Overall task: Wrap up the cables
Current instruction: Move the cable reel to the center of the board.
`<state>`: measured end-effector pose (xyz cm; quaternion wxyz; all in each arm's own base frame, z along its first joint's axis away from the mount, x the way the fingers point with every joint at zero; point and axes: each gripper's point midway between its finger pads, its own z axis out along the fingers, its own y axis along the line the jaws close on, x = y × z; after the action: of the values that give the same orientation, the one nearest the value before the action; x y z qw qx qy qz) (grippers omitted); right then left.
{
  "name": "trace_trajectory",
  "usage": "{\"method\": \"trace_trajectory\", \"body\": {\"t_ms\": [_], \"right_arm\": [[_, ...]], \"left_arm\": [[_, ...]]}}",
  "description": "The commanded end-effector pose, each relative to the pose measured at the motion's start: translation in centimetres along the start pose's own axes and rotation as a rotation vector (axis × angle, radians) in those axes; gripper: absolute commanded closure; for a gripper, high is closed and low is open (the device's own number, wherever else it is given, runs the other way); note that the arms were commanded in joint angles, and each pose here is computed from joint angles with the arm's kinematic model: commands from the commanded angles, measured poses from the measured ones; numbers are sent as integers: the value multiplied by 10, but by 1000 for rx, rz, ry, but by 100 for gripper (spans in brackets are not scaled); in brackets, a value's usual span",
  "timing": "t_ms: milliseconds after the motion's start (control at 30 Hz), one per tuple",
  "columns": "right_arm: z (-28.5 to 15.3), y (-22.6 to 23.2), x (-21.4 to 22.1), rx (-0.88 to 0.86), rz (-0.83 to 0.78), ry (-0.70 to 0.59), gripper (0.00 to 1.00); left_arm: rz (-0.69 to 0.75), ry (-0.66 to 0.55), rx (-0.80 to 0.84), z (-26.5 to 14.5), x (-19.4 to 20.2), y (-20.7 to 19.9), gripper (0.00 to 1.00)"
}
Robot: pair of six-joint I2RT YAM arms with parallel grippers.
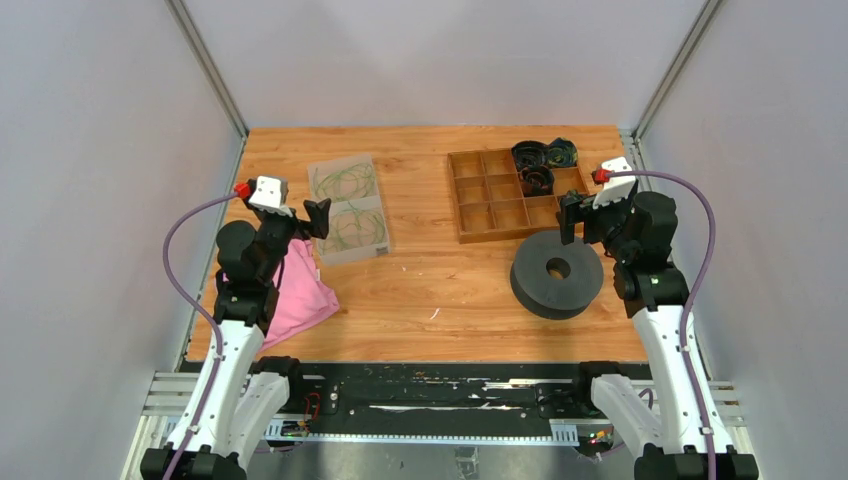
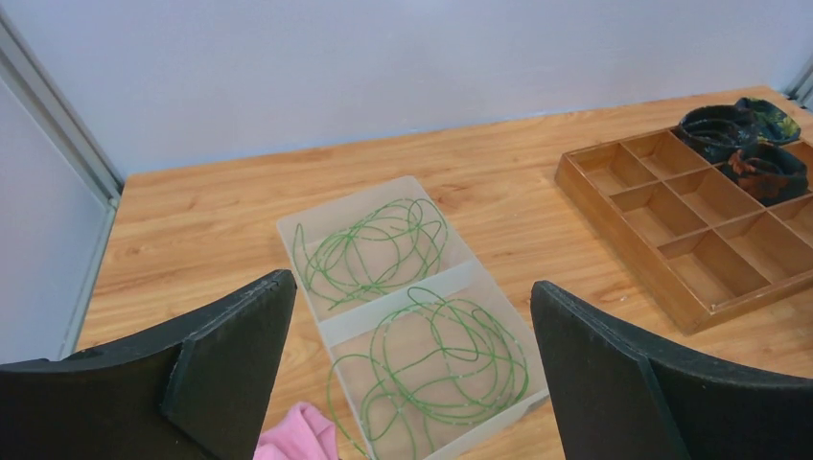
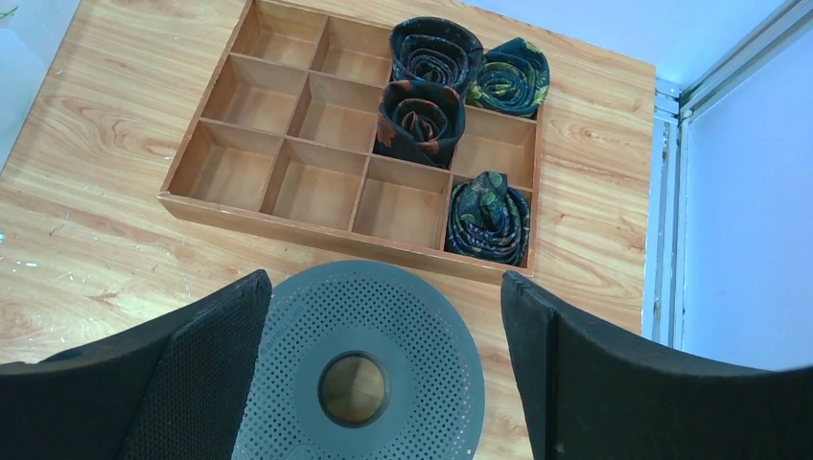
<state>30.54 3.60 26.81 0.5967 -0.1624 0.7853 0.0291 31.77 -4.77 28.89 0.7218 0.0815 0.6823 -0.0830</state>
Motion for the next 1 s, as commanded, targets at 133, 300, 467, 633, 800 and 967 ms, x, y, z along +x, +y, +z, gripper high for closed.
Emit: {"method": "trace_trajectory", "body": {"t_ms": [133,300,467,633,800,967], "right_arm": [[-2,-11,2,53,1,1,11],[-3,-12,1,59,-4,1,11],[-14,-21,-9,103,-40,-13,11],[-24,-14,1,36,-147,79,11],[-37,4,39,-111,-225,285,11],[-39,37,88,-273,-214,460,11]], "left_arm": [[30,-7,-22,-2,-6,6,2],[36,-3,-29,-2,-6,7,2],[49,9,-34,-3,-8,8,2],[68,18,1,-3,-6,3,2],[68,25,35,-2,-3,-2,2],[69,35,86,-1,2,-11,2]]}}
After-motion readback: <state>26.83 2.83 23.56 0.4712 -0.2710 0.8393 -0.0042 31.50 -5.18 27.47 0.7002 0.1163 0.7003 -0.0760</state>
